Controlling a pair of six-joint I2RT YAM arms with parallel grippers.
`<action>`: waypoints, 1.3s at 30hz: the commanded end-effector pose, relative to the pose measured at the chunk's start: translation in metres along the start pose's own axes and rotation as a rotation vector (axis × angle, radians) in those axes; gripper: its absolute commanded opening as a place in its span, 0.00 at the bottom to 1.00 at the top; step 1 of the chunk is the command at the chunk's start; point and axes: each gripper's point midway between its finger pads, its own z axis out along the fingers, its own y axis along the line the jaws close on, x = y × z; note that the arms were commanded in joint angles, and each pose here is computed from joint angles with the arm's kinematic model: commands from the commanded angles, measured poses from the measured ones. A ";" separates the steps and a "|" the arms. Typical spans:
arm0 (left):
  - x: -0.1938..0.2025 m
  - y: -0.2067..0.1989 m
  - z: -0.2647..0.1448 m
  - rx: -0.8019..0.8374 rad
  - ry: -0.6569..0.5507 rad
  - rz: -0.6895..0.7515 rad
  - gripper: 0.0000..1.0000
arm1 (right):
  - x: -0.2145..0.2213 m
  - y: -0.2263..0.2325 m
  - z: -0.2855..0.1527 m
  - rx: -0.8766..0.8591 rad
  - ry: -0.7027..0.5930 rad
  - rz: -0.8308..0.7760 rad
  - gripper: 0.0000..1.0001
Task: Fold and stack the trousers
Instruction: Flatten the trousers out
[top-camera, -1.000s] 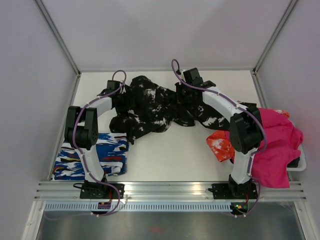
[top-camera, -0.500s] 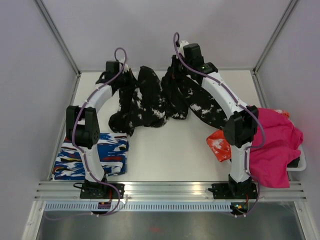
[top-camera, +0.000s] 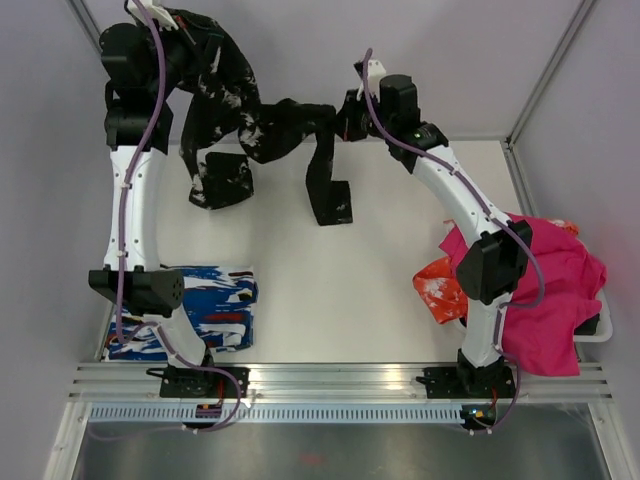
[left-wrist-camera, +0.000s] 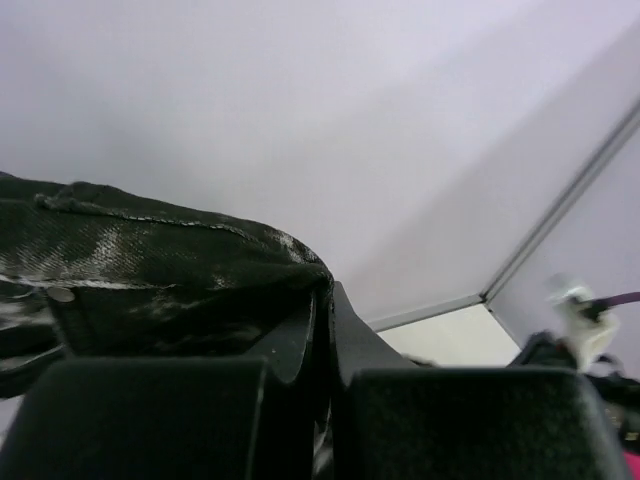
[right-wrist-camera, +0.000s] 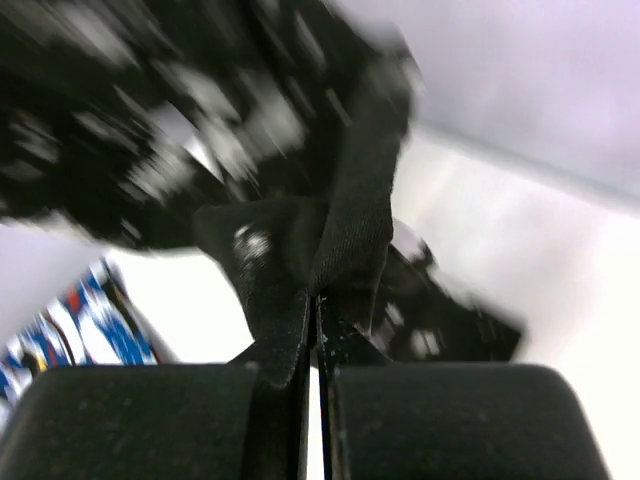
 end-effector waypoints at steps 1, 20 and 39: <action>-0.022 -0.056 -0.010 0.199 -0.054 0.132 0.02 | 0.079 -0.011 -0.023 0.015 0.244 -0.004 0.00; 0.281 -0.233 -0.083 0.486 0.611 0.210 1.00 | 0.019 -0.170 -0.184 0.471 0.096 0.407 0.98; 0.395 -0.035 -0.111 -0.351 1.058 -0.191 0.96 | 0.204 -0.063 -0.165 0.264 0.632 0.172 0.96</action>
